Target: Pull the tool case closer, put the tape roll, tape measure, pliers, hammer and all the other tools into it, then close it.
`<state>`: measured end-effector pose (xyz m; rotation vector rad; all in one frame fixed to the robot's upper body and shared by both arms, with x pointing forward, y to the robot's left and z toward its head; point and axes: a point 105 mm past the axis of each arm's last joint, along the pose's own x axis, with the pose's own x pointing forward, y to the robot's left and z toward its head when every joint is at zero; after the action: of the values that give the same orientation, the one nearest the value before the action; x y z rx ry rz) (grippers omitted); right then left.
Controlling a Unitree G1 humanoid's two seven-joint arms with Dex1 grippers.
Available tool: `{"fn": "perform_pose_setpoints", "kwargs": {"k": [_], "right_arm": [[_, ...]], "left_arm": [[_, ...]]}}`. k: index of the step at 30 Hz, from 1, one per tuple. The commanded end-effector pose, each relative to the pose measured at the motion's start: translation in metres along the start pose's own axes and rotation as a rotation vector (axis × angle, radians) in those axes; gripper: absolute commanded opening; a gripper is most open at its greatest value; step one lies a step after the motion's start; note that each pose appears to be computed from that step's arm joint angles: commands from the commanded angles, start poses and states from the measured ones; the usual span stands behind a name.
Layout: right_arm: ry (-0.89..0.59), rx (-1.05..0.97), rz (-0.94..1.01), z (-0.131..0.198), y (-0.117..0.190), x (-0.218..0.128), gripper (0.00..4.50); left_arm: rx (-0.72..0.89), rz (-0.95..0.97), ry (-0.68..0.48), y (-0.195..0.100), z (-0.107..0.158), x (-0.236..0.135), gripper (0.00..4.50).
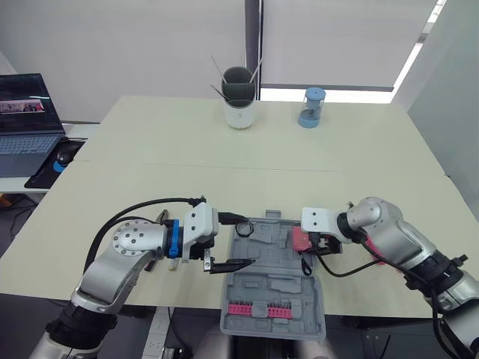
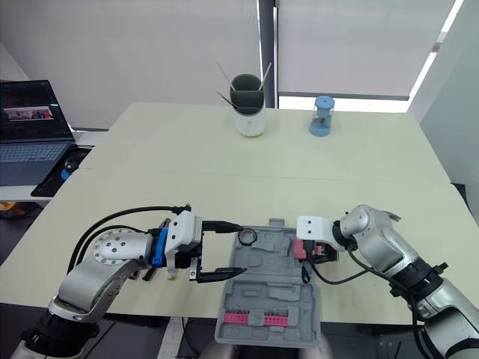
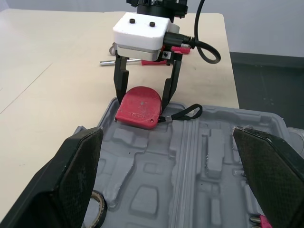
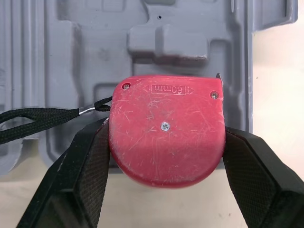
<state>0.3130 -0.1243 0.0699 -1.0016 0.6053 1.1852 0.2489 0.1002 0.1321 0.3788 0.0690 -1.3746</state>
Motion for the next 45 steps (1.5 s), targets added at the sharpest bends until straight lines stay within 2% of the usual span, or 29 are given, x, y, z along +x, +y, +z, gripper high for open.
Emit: {"fn": "perform_pose_setpoints", "kwargs": {"k": [1, 10, 12, 14, 21, 29, 31, 33, 38, 42, 43, 45], "right_arm": [[-0.009, -0.041, -0.031, 0.008, -0.007, 0.000, 3.18], [-0.007, -0.075, -0.026, 0.010, -0.010, 0.005, 3.18], [-0.016, -0.081, -0.022, 0.012, -0.010, 0.004, 3.92], [-0.021, -0.085, -0.017, 0.014, -0.010, 0.002, 4.47], [-0.081, -0.099, -0.046, 0.025, -0.013, -0.018, 4.47], [-0.347, 0.012, -0.095, 0.033, -0.009, -0.044, 4.47], [-0.439, 0.066, -0.166, 0.034, -0.016, -0.046, 4.47], [-0.496, 0.113, -0.216, 0.030, -0.017, -0.046, 4.10], [-0.559, 0.156, -0.268, 0.027, -0.011, -0.039, 2.48], [-0.558, 0.159, -0.260, 0.023, -0.003, -0.029, 1.50], [-0.554, 0.161, -0.260, 0.021, -0.001, -0.026, 1.29], [-0.546, 0.158, -0.262, 0.017, 0.001, -0.021, 1.29]], "left_arm": [[0.047, -0.012, -0.015, -0.005, 0.011, 0.002, 4.50], [0.053, 0.001, -0.003, -0.001, 0.013, 0.002, 4.50], [0.055, 0.003, -0.003, -0.001, 0.013, 0.003, 4.50], [0.056, 0.003, -0.003, 0.000, 0.014, 0.004, 4.50], [0.062, 0.006, -0.004, 0.003, 0.015, 0.004, 4.50], [0.072, 0.001, -0.011, 0.006, 0.017, 0.005, 4.50], [0.077, 0.002, -0.016, 0.007, 0.018, 0.006, 4.50], [0.082, 0.004, -0.022, 0.009, 0.020, 0.008, 4.50], [0.089, 0.002, -0.022, 0.012, 0.020, 0.008, 4.50], [0.094, 0.002, -0.021, 0.016, 0.020, 0.008, 4.50], [0.094, 0.002, -0.021, 0.017, 0.020, 0.008, 4.50], [0.098, 0.000, -0.022, 0.018, 0.020, 0.010, 4.50]]}}
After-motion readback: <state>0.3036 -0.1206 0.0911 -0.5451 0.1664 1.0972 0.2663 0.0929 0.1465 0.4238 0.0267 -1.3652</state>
